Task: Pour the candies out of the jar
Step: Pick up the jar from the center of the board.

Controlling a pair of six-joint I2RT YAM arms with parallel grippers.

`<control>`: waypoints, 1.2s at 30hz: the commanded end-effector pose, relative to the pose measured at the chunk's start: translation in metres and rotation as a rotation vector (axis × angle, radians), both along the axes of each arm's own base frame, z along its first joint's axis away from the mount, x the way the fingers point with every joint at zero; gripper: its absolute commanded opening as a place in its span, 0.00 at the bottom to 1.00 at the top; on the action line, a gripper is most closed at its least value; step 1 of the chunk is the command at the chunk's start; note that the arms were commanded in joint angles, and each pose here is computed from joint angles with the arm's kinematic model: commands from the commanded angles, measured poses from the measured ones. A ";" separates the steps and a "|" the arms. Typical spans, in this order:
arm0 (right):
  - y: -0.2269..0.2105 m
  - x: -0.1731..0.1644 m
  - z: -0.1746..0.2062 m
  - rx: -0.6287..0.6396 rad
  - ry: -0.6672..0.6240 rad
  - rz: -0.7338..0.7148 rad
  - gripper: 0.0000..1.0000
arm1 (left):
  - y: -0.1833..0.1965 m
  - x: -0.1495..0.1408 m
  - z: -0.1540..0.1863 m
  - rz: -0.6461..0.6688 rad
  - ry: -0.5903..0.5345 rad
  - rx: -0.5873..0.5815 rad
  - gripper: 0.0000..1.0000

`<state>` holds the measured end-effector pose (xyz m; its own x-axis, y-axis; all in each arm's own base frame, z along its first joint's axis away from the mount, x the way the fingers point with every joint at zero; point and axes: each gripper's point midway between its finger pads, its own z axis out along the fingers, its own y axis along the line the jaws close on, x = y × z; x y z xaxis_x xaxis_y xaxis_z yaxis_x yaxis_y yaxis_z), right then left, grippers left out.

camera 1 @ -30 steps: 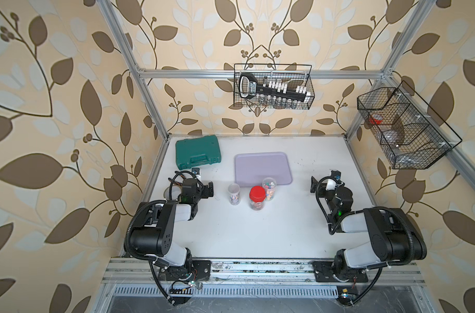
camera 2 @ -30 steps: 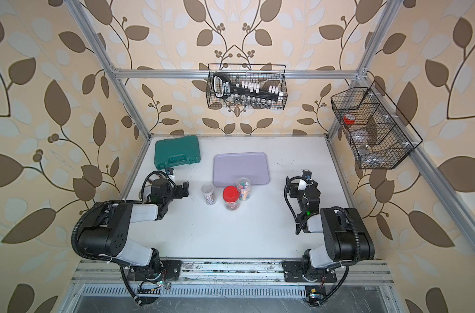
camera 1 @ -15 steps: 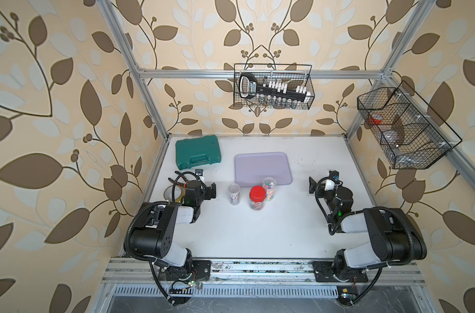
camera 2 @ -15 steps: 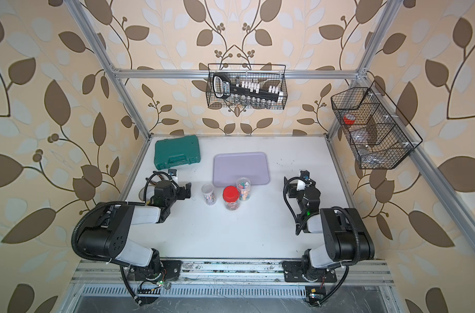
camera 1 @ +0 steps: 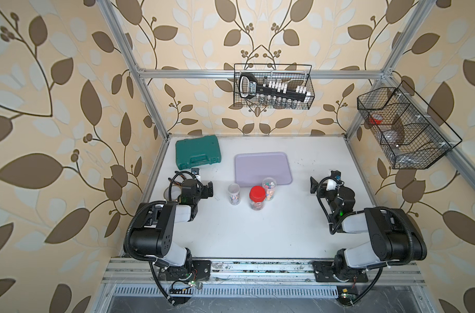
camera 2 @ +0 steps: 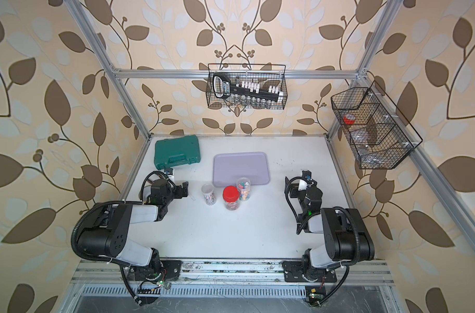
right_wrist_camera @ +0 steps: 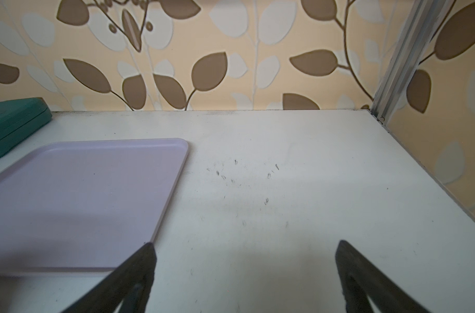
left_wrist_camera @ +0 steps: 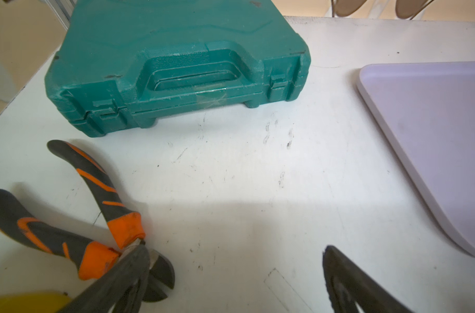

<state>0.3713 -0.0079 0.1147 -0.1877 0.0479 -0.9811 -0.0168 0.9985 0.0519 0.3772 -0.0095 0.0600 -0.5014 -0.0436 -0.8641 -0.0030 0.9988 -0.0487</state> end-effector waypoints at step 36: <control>0.193 -0.062 0.117 -0.169 0.557 0.195 0.99 | -0.058 -0.062 0.226 -0.245 0.191 -0.238 0.99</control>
